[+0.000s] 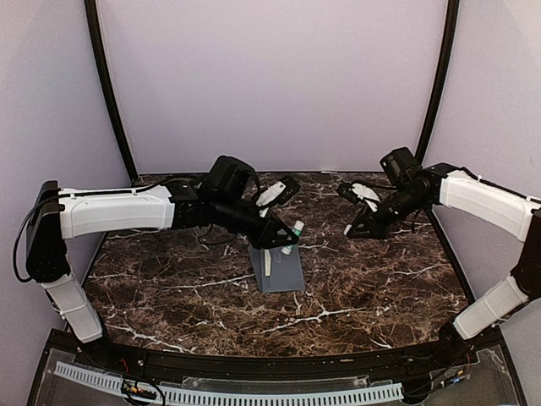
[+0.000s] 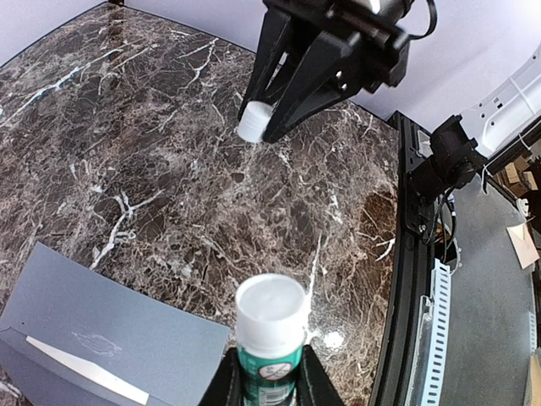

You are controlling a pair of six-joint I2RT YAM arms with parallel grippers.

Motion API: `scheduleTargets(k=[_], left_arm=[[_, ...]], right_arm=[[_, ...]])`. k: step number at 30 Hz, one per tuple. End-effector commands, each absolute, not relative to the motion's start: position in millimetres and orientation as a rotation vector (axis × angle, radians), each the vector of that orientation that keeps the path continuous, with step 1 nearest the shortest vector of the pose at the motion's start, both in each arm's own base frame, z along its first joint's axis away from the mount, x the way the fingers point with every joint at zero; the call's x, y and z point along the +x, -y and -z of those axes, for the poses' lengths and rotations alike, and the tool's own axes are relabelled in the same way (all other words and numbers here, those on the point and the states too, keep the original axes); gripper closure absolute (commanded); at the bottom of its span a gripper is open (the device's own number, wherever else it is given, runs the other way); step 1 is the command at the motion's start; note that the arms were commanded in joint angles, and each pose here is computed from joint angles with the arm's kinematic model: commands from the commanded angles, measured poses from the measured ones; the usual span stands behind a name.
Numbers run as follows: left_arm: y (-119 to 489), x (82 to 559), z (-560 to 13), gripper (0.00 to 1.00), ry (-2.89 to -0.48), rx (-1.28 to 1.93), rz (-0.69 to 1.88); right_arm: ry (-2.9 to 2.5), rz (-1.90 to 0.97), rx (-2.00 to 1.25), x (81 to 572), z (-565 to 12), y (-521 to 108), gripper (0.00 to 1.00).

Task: Place the letter into the envelope and seal it

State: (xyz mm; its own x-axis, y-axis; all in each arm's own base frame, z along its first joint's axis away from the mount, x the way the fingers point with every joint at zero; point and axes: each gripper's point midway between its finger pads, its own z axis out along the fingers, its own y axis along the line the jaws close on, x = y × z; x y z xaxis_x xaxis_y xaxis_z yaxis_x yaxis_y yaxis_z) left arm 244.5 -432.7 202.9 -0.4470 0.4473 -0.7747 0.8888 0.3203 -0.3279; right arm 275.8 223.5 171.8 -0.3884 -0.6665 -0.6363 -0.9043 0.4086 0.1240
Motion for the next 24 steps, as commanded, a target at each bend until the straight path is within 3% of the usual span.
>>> scheduleTargets(k=[1, 10, 24], left_arm=[[426, 246, -240, 1.00, -1.930, 1.121, 1.051], [422, 248, -246, 1.00, -1.915, 1.100, 1.054], [421, 249, -246, 1.00, -1.916, 1.101, 1.057]], right_arm=[[-2.188, -0.447, -1.320, 303, -143, -210, 1.00], [-2.305, -0.352, -1.345, 318, -81, -199, 1.00], [-2.441, -0.322, -1.373, 318, -22, -189, 0.90]])
